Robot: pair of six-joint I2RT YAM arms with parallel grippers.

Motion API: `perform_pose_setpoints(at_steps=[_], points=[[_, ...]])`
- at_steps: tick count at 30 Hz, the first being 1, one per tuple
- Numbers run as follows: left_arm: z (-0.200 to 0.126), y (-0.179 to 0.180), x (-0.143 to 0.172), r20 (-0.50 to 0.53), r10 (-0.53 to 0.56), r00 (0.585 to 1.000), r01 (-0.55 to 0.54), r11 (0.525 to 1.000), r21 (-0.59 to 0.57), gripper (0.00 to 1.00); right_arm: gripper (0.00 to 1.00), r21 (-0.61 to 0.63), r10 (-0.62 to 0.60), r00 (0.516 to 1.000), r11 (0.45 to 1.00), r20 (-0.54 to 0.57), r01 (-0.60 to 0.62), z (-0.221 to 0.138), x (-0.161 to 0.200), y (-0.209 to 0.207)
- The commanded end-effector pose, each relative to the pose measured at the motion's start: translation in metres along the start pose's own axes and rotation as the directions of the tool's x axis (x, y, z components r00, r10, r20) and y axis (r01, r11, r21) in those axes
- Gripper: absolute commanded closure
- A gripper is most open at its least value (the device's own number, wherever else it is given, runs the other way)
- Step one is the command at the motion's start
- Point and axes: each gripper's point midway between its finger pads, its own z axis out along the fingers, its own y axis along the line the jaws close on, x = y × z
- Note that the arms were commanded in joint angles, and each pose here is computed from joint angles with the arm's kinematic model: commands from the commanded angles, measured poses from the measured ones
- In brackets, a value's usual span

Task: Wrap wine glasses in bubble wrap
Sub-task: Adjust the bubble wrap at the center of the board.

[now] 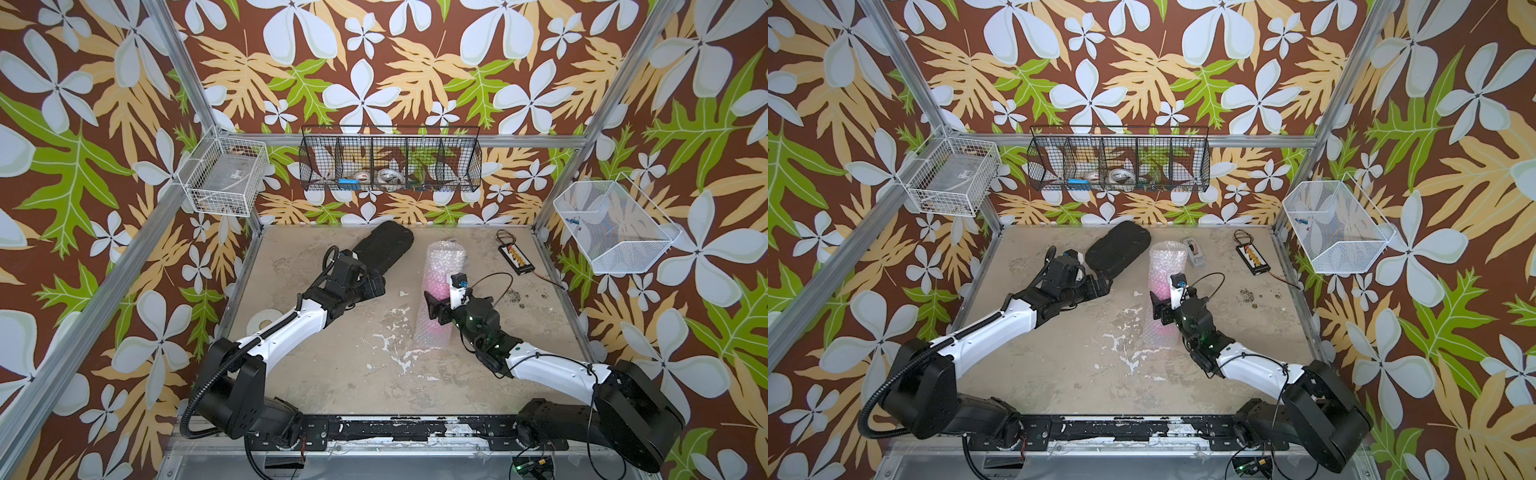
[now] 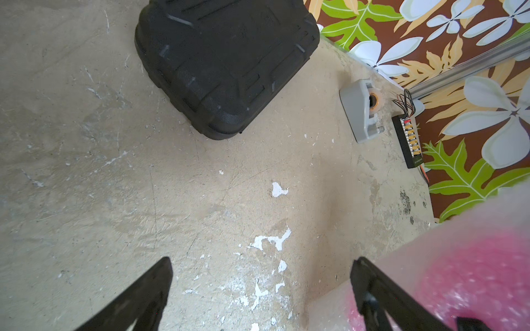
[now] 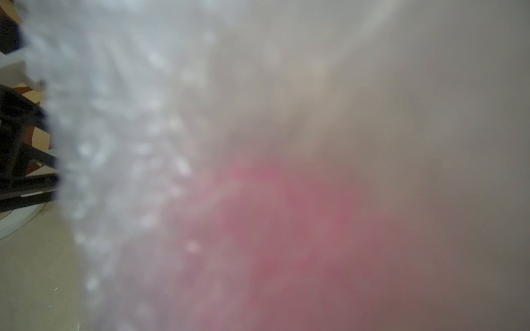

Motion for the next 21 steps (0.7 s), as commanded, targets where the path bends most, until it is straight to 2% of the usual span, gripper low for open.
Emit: perform_pose_setpoints(at_steps=[1,10,15,21], points=[[0.002,-0.001,-0.005,0.020,-0.005,1.000,0.005,1.000,0.001,0.02,0.13,0.124,-0.036,0.971,0.992,0.236,0.007,-0.015,-0.051,-0.015],[0.015,-0.015,-0.007,0.001,0.017,1.000,-0.017,0.998,0.058,0.03,0.12,0.121,-0.072,0.950,0.992,0.302,0.036,-0.012,-0.041,-0.008],[0.019,-0.014,-0.008,0.011,0.011,1.000,-0.012,0.998,0.059,0.03,0.12,0.103,-0.092,0.951,0.993,0.296,0.064,-0.007,-0.028,0.002],[0.027,-0.022,-0.007,-0.002,0.007,1.000,-0.007,0.995,0.096,0.03,0.05,0.064,-0.083,0.962,0.996,0.262,0.069,-0.006,-0.014,0.010]])
